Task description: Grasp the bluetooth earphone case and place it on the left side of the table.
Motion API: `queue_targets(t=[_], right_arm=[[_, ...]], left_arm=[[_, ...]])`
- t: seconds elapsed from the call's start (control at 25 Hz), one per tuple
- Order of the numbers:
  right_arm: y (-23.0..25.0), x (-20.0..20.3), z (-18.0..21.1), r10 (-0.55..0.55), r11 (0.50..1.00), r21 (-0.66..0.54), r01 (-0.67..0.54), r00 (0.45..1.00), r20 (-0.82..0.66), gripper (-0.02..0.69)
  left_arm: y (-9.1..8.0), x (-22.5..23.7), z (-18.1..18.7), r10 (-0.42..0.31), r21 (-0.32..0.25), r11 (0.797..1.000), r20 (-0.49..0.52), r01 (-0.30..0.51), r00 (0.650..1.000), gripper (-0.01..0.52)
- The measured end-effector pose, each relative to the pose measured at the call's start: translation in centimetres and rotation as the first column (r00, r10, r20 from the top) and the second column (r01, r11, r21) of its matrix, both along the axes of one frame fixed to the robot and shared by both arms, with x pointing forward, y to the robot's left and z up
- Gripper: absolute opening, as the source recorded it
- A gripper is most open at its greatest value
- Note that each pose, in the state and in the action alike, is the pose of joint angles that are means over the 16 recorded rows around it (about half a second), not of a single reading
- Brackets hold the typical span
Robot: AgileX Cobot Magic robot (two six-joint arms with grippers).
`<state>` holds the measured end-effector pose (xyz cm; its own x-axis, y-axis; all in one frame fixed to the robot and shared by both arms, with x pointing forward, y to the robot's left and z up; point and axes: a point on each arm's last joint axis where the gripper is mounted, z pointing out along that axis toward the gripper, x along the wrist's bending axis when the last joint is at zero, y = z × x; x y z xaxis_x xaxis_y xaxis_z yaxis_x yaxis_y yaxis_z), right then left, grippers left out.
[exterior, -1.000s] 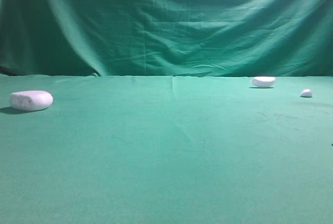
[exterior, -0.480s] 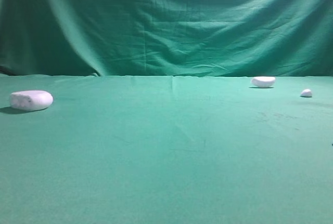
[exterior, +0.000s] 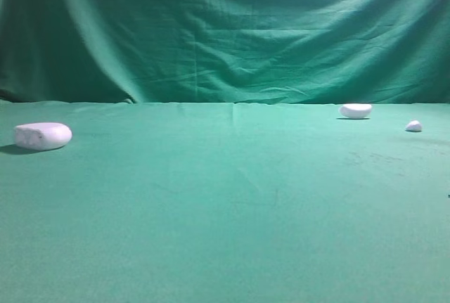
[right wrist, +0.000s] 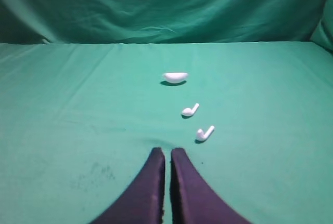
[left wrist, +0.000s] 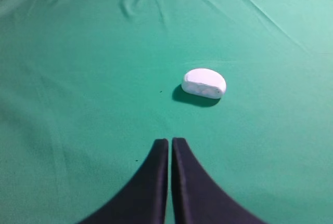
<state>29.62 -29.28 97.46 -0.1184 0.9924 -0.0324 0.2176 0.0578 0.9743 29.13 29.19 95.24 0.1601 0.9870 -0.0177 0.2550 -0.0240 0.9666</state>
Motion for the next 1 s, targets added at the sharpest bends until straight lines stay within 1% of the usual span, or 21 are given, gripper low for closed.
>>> queue_targets(t=[0.2, 0.4, 0.64, 1.0], right_arm=[[-0.3, -0.3, -2.0, -0.055, 0.998, 0.005, 0.055, 0.998, -0.016, 0.0], [-0.5, -0.4, -2.6, -0.085, 0.996, 0.009, 0.086, 0.995, -0.045, 0.0], [-0.5, -0.5, -2.8, -0.095, 0.995, 0.011, 0.096, 0.992, -0.078, 0.0], [-0.5, -0.5, -2.9, -0.096, 0.995, 0.012, 0.097, 0.992, -0.082, 0.0]], left_arm=[[0.0, 0.0, 0.0, 0.0, 0.0, 1.0, 0.0, 0.0, 1.0, 0.0], [0.0, 0.0, 0.0, 0.0, 0.0, 1.0, 0.0, 0.0, 1.0, 0.0], [0.0, 0.0, 0.0, 0.0, 0.0, 1.0, 0.0, 0.0, 1.0, 0.0], [0.0, 0.0, 0.0, 0.0, 0.0, 1.0, 0.0, 0.0, 1.0, 0.0]])
